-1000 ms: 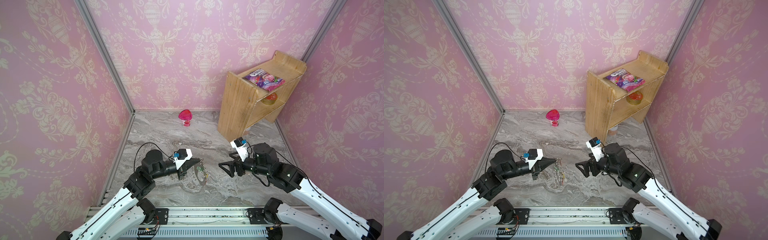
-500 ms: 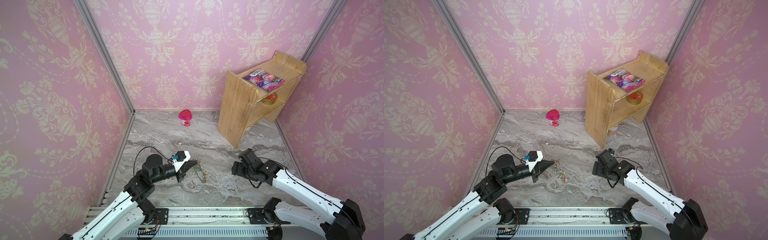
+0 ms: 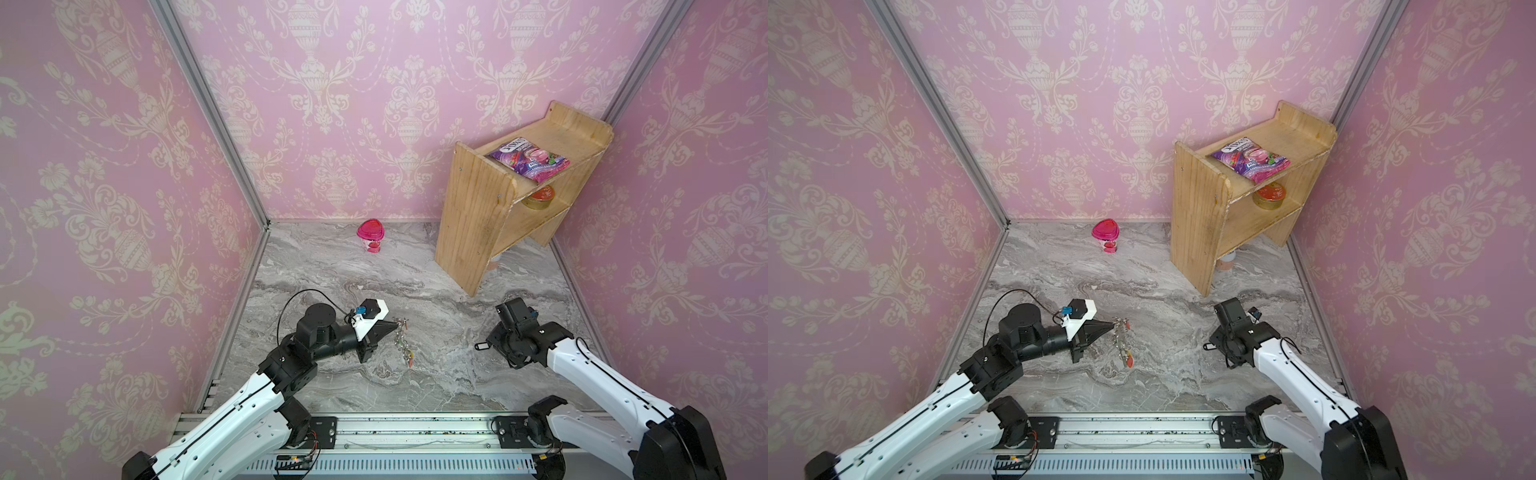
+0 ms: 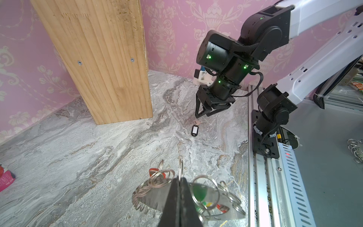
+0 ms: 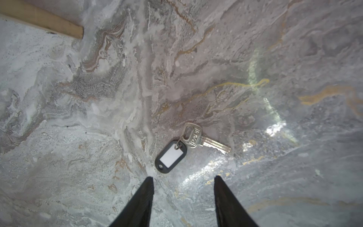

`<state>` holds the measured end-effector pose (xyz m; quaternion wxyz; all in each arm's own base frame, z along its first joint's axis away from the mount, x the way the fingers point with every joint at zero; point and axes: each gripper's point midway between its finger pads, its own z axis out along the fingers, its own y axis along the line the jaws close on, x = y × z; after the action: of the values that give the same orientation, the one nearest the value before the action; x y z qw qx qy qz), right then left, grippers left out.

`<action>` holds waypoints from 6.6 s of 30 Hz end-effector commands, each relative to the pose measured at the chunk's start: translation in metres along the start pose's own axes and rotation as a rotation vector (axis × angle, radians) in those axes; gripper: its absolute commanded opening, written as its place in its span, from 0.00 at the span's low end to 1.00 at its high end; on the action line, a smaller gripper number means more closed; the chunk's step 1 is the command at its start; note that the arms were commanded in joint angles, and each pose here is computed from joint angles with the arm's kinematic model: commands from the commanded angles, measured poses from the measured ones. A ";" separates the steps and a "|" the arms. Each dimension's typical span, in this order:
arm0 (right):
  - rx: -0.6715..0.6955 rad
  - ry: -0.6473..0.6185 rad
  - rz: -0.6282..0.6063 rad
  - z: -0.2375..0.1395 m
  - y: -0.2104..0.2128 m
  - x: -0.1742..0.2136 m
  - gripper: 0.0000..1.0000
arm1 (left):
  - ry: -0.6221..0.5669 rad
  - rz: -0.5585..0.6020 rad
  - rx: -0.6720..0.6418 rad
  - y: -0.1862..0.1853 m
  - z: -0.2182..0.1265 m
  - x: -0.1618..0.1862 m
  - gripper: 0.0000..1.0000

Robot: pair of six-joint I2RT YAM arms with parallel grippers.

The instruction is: Put the keys on the keyring

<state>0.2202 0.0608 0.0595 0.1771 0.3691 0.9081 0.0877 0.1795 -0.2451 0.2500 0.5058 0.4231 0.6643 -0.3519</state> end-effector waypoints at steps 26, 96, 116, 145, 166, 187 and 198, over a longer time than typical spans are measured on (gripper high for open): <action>0.040 0.036 0.033 0.026 0.001 0.000 0.29 | -0.027 0.007 0.010 0.000 -0.002 -0.010 0.00; -1.327 -0.390 -1.511 -0.273 0.137 0.092 0.00 | -0.055 0.222 0.047 0.007 0.019 -0.098 0.00; -1.235 -0.572 -1.699 -0.298 0.156 0.092 0.00 | -0.188 0.357 0.157 -0.017 0.020 -0.108 0.00; -1.228 -0.558 -1.618 -0.281 0.194 0.091 0.00 | -0.250 0.358 0.234 -0.032 0.015 -0.109 0.00; -1.243 -0.544 -1.630 -0.280 0.199 0.096 0.00 | -0.260 0.363 0.239 -0.035 0.012 -0.111 0.00; -1.254 -0.542 -1.636 -0.282 0.204 0.098 0.00 | -0.274 0.356 0.262 -0.038 0.010 -0.114 0.00; -1.275 -0.584 -1.626 -0.293 0.203 0.096 0.00 | -0.265 0.349 0.265 -0.038 0.012 -0.112 0.00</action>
<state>0.1784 0.2631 0.3415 0.5284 -0.5065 0.6137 0.2961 0.1743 -0.2931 0.3474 0.5764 0.5401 0.4825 -0.3785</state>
